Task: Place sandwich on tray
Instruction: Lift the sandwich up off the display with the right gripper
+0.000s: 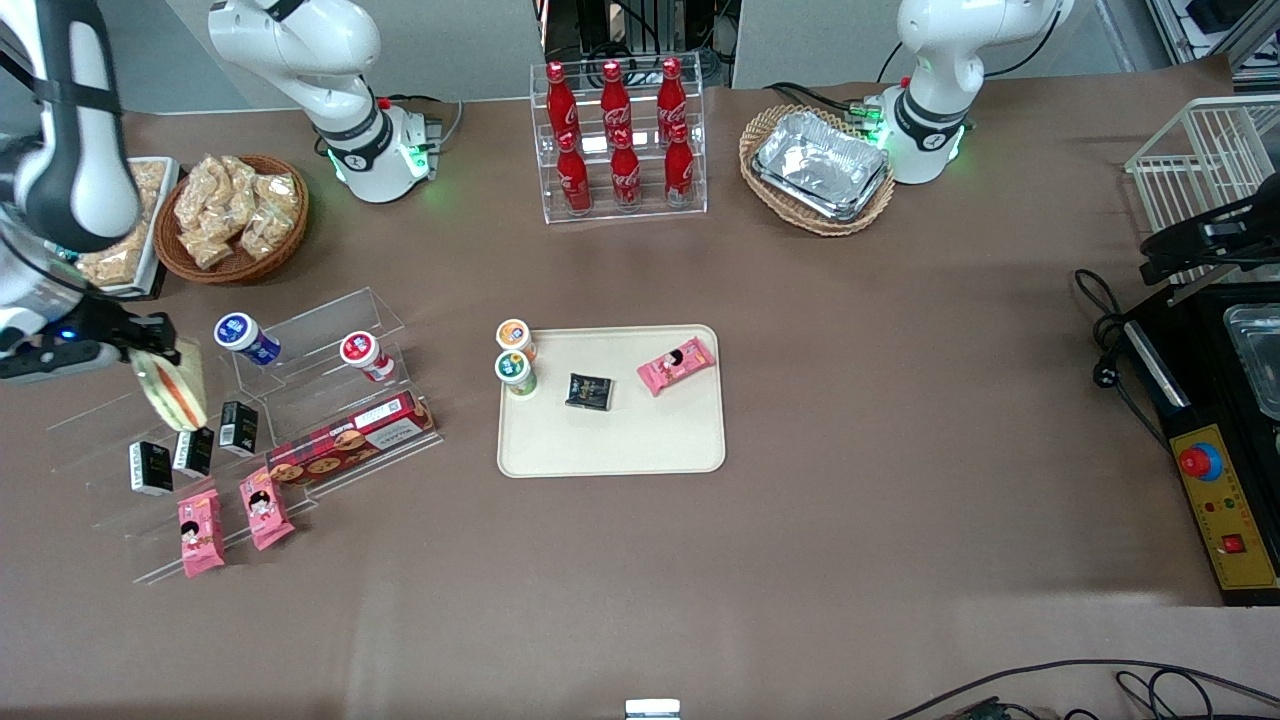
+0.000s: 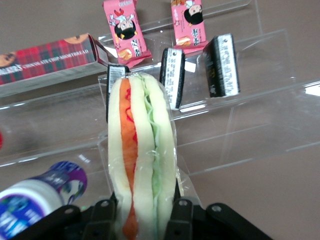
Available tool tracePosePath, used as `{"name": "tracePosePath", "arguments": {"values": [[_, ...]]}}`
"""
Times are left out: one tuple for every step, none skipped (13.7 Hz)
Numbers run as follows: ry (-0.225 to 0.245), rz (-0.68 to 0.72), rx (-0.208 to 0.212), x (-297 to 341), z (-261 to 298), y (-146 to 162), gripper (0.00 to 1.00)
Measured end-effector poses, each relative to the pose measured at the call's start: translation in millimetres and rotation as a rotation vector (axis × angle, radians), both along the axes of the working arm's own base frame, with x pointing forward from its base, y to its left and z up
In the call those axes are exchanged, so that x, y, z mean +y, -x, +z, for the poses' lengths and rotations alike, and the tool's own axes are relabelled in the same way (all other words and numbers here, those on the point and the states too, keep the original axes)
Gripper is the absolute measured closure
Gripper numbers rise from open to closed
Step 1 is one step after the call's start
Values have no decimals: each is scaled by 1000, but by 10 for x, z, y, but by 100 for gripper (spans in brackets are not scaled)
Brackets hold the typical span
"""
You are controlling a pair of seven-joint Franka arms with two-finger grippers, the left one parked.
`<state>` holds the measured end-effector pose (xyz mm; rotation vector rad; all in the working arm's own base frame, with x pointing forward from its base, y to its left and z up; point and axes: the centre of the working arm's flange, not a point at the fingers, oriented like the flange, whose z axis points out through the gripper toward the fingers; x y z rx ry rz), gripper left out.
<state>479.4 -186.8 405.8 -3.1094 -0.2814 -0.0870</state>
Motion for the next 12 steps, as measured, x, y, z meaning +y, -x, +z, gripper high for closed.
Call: {"name": "tracePosePath", "arguments": {"values": [[-7, -1, 13, -42, 242, -59, 63], [-12, 0, 21, -76, 530, -113, 63], [-14, 1, 20, -101, 817, -147, 63], [-12, 1, 12, -121, 1067, -168, 64], [-11, -14, 6, -129, 1280, -182, 65], [-13, -56, 5, -116, 1453, -189, 70], [-18, -105, 13, -69, 1580, -196, 74], [-22, -146, 22, 35, 1681, -219, 79], [-24, -183, 33, 202, 1763, -260, 79], [-25, -223, 44, 391, 1815, -301, 79], [-27, -276, 59, 579, 1837, -335, 79], [-26, -332, 74, 751, 1837, -360, 79]]}}
